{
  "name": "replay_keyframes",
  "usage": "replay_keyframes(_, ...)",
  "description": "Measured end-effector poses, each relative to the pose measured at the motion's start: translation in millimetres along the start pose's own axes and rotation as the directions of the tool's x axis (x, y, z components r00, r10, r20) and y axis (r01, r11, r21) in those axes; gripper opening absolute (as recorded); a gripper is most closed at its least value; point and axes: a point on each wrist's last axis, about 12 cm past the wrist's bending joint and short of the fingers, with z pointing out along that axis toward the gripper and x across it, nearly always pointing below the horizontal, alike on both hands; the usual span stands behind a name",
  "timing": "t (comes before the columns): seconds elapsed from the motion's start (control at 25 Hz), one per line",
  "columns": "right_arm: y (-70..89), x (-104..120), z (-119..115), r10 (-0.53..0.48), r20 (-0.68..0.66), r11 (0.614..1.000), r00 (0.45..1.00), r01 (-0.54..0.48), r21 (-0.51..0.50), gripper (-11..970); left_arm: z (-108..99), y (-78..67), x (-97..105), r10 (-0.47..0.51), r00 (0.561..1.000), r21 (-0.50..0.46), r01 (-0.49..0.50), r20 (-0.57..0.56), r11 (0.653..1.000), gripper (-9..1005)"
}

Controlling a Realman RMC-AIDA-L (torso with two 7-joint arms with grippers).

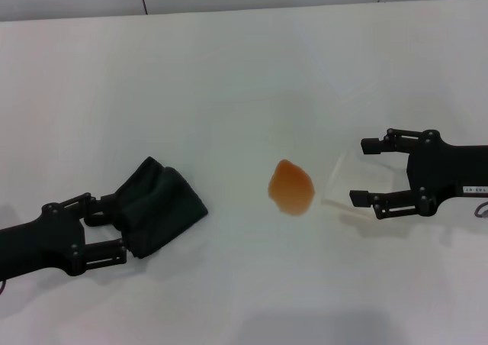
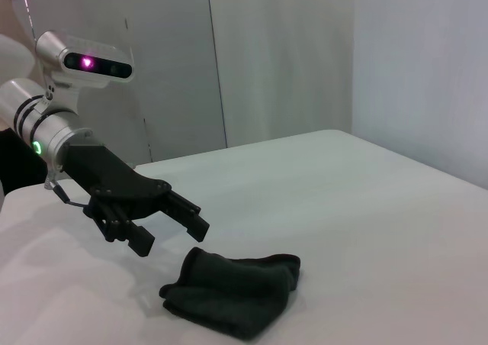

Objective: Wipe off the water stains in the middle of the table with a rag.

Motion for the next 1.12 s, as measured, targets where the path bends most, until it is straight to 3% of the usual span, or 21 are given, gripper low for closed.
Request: replay_keyframes(1.12,-0.2,0.4,0.0,0.0,-0.002,1.0,1.0,0.0,0.003,853,0.4,0.0,-0.5,0.0,1.0,0.002,0.0,0.001,1.0,893)
